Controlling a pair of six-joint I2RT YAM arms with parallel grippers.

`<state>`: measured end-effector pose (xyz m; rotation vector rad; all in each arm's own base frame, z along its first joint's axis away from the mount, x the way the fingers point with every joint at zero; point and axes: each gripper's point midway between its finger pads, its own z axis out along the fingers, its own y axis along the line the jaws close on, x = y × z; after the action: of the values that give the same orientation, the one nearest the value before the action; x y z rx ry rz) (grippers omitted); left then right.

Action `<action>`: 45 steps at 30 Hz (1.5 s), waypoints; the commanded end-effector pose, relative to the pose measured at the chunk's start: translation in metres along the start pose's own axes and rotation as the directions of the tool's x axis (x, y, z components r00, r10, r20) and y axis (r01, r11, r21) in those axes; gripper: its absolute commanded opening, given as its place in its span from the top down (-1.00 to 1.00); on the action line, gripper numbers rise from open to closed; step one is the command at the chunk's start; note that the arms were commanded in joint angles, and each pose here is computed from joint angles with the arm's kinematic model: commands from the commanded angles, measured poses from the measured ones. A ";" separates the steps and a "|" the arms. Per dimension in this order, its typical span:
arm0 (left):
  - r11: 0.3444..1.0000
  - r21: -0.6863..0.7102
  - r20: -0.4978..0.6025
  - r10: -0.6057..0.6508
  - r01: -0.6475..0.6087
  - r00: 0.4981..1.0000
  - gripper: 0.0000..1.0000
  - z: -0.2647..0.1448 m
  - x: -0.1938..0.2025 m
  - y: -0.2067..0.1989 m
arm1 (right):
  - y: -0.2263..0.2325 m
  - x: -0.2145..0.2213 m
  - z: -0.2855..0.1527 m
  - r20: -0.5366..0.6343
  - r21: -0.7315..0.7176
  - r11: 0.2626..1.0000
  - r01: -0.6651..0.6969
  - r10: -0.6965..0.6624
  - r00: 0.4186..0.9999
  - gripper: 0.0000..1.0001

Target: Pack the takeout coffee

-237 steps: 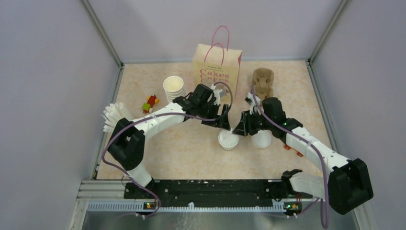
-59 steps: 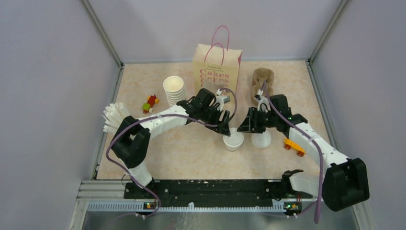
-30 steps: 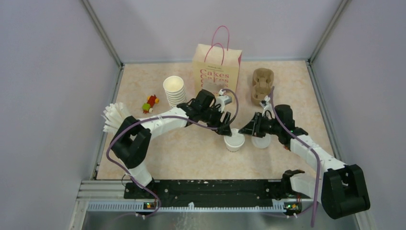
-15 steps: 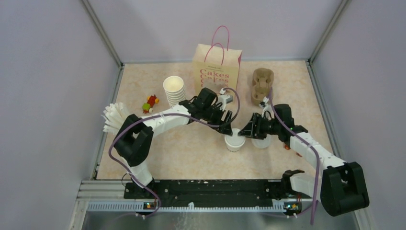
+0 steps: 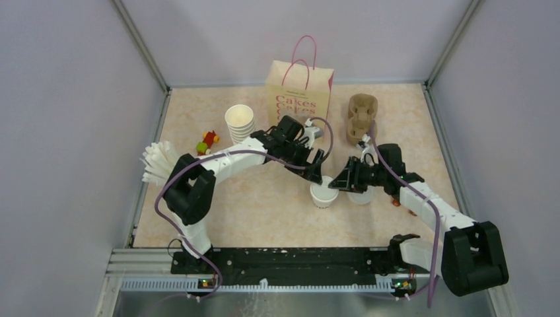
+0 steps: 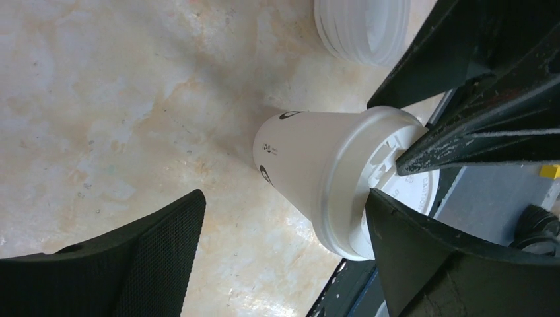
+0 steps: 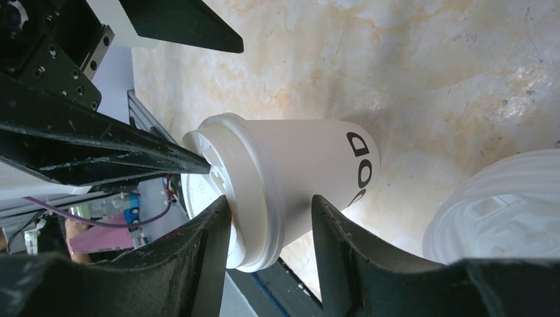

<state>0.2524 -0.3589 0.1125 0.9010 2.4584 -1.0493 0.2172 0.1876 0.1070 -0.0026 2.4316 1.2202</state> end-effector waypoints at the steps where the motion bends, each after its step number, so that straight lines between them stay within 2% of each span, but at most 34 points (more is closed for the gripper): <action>1: 0.998 -0.024 0.057 -0.055 0.057 0.997 -0.95 -0.014 -0.026 -0.001 | -0.012 0.002 0.001 0.020 0.046 0.999 -0.009 0.008 1.000 0.09; 4: 0.996 0.011 0.082 -0.088 0.088 0.993 -0.97 -0.026 -0.031 -0.012 | -0.017 0.004 0.001 0.018 0.064 0.998 -0.019 0.018 1.000 0.13; 8: 0.987 0.088 0.089 -0.145 0.137 0.985 -0.97 -0.037 -0.018 -0.025 | -0.019 0.005 0.000 0.032 0.076 0.997 -0.023 0.021 0.999 0.14; 15: 0.958 0.160 0.117 -0.259 0.240 0.959 -0.75 -0.049 0.013 -0.033 | -0.021 0.007 0.000 0.030 0.086 0.996 -0.030 0.028 0.999 0.15; 21: 0.919 0.275 0.166 -0.334 0.281 0.928 -0.64 -0.050 0.013 -0.044 | -0.019 0.005 -0.002 0.035 0.087 0.996 -0.029 0.026 0.999 0.15; 29: 0.917 0.234 0.166 -0.364 0.322 0.917 -0.40 -0.034 0.018 -0.027 | -0.020 0.007 -0.002 0.035 0.090 0.995 -0.032 0.029 0.999 0.15; 33: 0.910 0.219 0.148 -0.388 0.353 0.910 -0.22 -0.026 0.021 -0.021 | -0.021 0.009 -0.003 0.033 0.093 0.995 -0.033 0.030 0.999 0.15; 42: 0.897 0.221 0.125 -0.416 0.384 0.901 -0.16 -0.017 0.027 -0.016 | -0.023 0.012 -0.002 0.036 0.092 0.995 -0.038 0.035 0.999 0.15; 45: 0.893 0.163 0.108 -0.440 0.420 0.892 -0.05 -0.011 0.036 -0.006 | -0.024 0.014 -0.002 0.034 0.094 0.995 -0.043 0.040 0.999 0.15</action>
<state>0.2164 -0.3402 0.1173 0.3249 2.5215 -1.4357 0.2167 0.1842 0.1081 0.0427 2.3967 1.1974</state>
